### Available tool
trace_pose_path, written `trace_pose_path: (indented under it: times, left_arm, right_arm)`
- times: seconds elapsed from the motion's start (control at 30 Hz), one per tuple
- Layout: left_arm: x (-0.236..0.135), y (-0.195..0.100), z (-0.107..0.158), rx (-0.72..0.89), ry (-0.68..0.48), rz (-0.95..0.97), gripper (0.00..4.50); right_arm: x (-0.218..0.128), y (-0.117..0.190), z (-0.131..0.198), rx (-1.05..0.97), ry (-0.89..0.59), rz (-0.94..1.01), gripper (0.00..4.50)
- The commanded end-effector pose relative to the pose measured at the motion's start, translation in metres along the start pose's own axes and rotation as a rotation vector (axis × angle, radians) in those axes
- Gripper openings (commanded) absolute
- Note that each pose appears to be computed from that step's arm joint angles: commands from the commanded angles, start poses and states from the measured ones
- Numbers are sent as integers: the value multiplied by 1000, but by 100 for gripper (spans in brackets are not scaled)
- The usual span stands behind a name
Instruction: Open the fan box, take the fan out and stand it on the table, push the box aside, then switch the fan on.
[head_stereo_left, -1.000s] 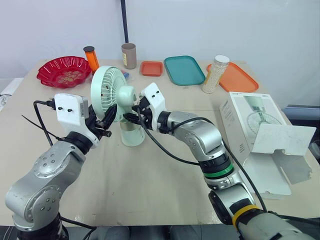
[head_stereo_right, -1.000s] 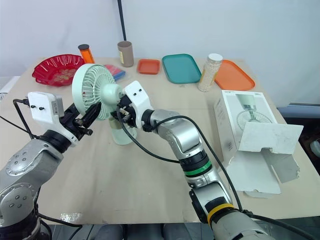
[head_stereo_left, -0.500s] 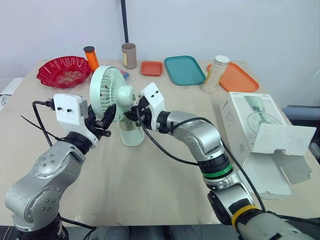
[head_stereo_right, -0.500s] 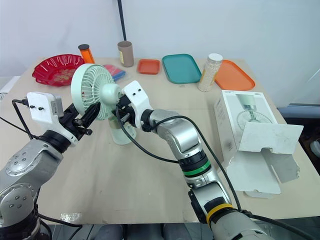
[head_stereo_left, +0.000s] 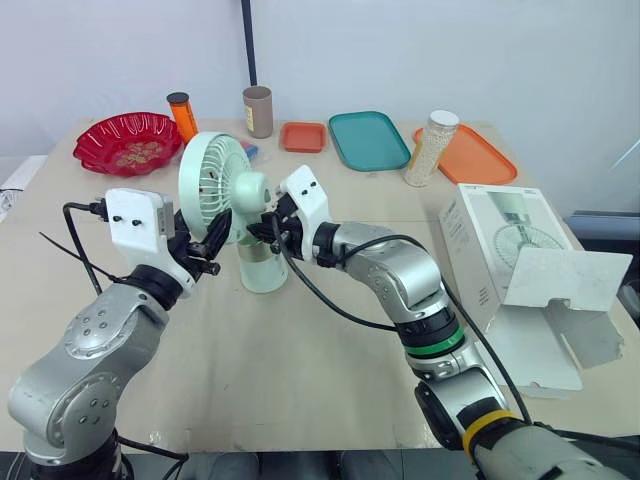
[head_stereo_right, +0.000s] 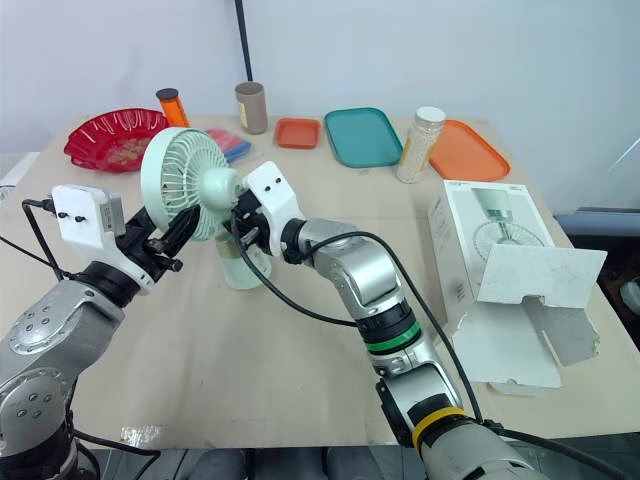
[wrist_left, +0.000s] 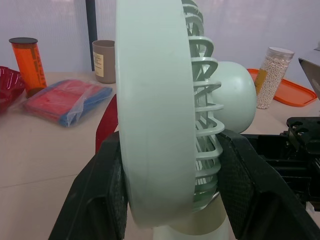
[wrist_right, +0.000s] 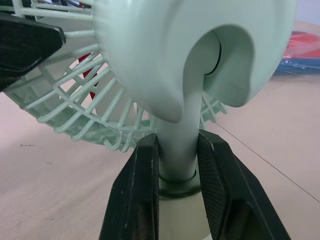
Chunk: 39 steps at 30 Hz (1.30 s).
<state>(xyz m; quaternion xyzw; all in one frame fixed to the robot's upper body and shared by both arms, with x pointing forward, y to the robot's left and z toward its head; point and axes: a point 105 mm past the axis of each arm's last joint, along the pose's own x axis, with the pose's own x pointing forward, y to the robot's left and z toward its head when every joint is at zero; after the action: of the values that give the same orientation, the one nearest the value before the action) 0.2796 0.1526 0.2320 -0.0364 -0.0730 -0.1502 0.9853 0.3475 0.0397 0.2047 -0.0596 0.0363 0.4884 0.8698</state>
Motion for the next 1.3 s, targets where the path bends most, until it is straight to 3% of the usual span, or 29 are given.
trace_pose_path:
  times: [0.03, 0.07, 0.13, 0.47, 0.67, 0.8, 1.1, 1.3]
  left_arm:
    - [-8, -5, 23, 36, -111, -13, 353]
    - [-9, -4, 24, 38, -114, -12, 402]
    - [-10, -3, 26, 53, -122, -8, 443]
    - [-21, 10, 39, 75, -147, 15, 443]
    - [-40, 55, 75, 203, -176, 114, 443]
    - [-44, 73, 82, 261, -158, 155, 443]
    - [-40, 78, 62, 345, -79, 1, 443]
    - [-42, 90, 30, 432, 33, -125, 443]
  right_arm:
    - [-1, 3, 20, -39, -60, 14, 91]
    - [-1, 3, 20, -39, -60, 15, 91]
    - [-1, 2, 20, -42, -60, 15, 91]
    - [-4, -3, 18, -48, -52, 5, 91]
    - [-8, -7, 18, -47, -59, 6, 91]
    - [-10, -4, 20, -48, -76, 33, 91]
    - [-12, 1, 27, -61, -101, 74, 91]
    - [-24, 4, 41, -66, -152, 111, 91]
